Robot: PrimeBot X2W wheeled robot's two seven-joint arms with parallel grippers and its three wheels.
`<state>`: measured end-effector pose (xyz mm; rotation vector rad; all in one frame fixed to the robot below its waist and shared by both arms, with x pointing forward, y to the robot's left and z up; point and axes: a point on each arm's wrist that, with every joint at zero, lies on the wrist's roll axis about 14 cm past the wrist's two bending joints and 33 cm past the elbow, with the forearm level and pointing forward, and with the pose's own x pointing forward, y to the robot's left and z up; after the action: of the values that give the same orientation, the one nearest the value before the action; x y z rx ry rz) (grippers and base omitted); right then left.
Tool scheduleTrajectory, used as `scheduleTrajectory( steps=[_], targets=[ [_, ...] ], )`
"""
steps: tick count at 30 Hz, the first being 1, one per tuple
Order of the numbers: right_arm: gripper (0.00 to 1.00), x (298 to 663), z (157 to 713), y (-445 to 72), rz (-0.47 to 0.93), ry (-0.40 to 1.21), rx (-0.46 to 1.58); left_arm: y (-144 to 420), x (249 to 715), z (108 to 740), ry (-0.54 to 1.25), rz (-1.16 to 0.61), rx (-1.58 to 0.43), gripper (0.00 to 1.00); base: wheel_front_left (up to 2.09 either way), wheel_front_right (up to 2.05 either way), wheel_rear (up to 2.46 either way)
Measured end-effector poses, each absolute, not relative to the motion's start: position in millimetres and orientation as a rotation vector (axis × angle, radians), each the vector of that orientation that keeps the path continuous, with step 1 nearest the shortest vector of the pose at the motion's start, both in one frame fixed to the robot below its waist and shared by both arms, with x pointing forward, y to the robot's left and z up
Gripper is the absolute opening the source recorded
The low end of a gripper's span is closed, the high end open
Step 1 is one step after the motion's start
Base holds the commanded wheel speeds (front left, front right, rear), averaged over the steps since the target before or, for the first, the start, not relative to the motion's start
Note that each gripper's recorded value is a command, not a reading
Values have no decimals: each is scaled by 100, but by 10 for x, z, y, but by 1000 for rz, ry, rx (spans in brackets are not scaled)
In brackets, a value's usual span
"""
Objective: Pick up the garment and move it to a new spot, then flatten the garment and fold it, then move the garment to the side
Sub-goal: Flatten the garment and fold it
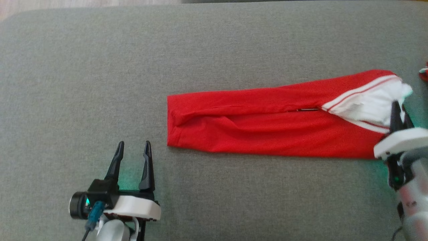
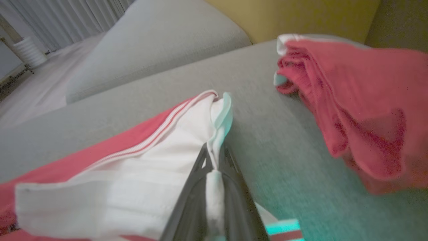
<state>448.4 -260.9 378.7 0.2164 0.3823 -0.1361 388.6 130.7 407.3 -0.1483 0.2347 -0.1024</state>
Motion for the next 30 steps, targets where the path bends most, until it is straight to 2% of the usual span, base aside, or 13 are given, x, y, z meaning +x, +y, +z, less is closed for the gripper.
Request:
scheduleTrajectory(
  steps=[3, 8, 20, 28, 29, 30],
  targets=[
    [0, 4653, 4116, -2476, -86, 265, 224, 1268, 3888, 4094, 230, -117, -149, 100, 0, 0, 0],
    [0, 4750, 4529, -1823, 97, 124, 253, 1254, 3856, 4124, 224, -123, -147, 100, 0, 0, 0],
    [0, 4319, 4648, -24, 606, 162, 345, 1452, 3698, 4157, 220, -67, -149, 100, 0, 0, 0],
    [0, 4212, 4713, 778, 827, 205, 331, 1638, 3540, 4164, 223, -8, -141, 100, 0, 0, 0],
    [38, 4195, 4684, 822, 836, 219, 331, 1659, 3524, 4169, 222, -1, -139, 100, 0, 0, 0],
    [100, 4176, 4659, 858, 847, 228, 324, 1680, 3511, 4174, 221, 6, -139, 100, 0, 0, 0]
  ],
)
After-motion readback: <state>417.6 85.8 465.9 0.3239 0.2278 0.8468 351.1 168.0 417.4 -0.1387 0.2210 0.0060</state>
